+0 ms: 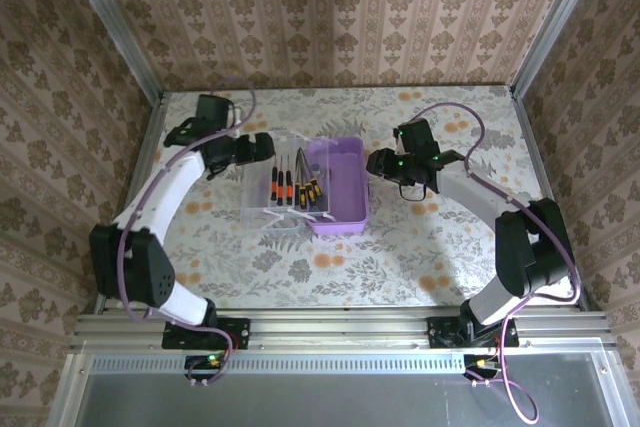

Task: Pack the tool kit

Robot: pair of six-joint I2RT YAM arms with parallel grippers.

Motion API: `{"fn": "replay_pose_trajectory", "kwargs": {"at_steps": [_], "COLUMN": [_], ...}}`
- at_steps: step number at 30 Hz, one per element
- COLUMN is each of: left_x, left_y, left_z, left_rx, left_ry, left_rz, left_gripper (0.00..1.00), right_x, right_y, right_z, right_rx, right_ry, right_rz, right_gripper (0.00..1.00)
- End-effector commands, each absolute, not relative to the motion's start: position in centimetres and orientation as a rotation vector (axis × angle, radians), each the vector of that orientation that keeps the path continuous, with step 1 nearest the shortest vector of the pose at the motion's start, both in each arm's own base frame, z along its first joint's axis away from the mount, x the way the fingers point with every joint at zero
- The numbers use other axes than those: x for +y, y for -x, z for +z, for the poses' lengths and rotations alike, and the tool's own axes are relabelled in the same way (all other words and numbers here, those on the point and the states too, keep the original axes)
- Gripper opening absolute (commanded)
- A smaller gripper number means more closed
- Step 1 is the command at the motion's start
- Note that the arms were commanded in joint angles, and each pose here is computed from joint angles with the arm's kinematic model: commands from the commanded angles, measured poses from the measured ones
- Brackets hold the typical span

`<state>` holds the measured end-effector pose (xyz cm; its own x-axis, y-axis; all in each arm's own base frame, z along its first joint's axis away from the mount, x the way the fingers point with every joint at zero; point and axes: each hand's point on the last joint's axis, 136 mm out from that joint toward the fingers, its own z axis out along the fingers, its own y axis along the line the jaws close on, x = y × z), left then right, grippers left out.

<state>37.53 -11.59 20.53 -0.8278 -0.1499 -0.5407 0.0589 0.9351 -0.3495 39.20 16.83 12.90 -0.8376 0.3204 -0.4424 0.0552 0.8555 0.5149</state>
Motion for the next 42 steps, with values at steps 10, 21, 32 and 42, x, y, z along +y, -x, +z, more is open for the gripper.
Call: {"fn": "replay_pose_trajectory", "kwargs": {"at_steps": [10, 21, 32, 42], "left_x": [-4.2, -7.8, -8.5, -9.3], "left_y": [-31.2, -34.5, -34.6, -34.5], "left_z": [12.8, 10.8, 8.0, 6.3], "left_rx": [2.397, 2.405, 2.457, 2.549], "left_ry": [0.694, 0.483, 0.398, 0.318], "left_rz": [-0.629, -0.904, -0.897, -0.768], "left_gripper": [0.44, 0.36, 0.26, 0.23], "right_x": [15.7, 14.0, 14.6, 15.1], "right_y": [-38.6, -38.4, -39.6, -40.0], "right_z": [12.4, 10.1, 7.5, 5.6], "right_rx": [2.508, 2.557, 2.593, 2.626], "right_ry": [-0.219, -0.303, -0.341, -0.360], "right_rz": [0.632, 0.637, 0.709, 0.738], "right_gripper": [0.52, 0.45, 0.42, 0.40]}}
